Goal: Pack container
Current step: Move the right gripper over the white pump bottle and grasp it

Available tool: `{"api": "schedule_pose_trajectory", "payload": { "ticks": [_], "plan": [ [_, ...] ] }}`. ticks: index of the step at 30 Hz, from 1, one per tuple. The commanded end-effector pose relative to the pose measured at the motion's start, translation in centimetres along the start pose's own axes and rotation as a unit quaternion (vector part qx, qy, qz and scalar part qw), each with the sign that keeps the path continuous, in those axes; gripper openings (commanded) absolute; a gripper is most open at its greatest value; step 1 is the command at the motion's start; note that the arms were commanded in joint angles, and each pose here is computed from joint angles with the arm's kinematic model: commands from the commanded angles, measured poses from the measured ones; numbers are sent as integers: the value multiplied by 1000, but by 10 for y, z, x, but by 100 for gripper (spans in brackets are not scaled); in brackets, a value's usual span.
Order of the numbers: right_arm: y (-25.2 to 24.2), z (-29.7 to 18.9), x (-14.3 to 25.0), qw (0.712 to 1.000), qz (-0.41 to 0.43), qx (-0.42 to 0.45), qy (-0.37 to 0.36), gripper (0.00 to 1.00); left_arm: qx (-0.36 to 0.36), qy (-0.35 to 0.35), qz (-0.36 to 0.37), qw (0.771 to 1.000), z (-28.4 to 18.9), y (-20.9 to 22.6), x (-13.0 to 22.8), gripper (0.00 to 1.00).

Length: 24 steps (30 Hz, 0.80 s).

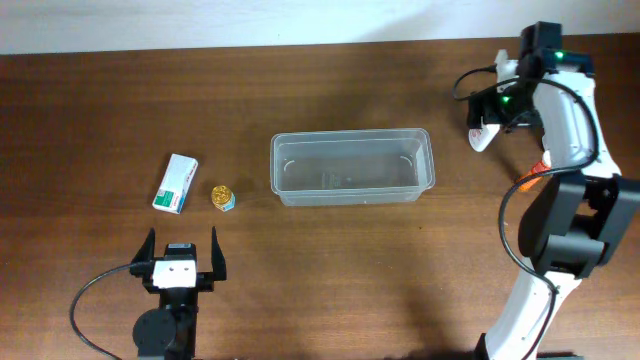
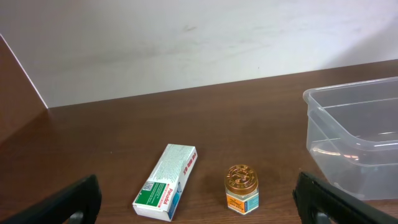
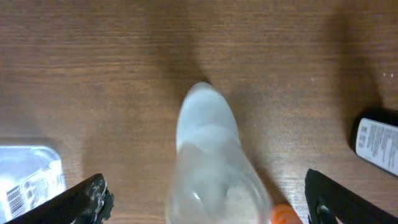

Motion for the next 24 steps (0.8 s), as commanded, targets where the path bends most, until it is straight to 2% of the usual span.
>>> {"api": "schedule_pose_trajectory", "payload": {
  "ticks": [1, 10, 24],
  "plan": [
    [3, 4, -5, 1000, -14, 26, 0, 92, 2, -2, 8, 1000, 0, 0, 0, 99],
    [1, 29, -2, 999, -28, 20, 25, 89, 2, -2, 8, 1000, 0, 0, 0, 99],
    [-5, 32, -13, 999, -34, 27, -8, 87, 2, -2, 8, 1000, 0, 0, 0, 99]
  ]
}}
Point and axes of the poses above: each gripper's point midway between its finger pads, its own z axis out along the fingers, its own y axis along the line the jaws close on, x = y × z, the point moved 9 cm from there along -z, back along the fingers
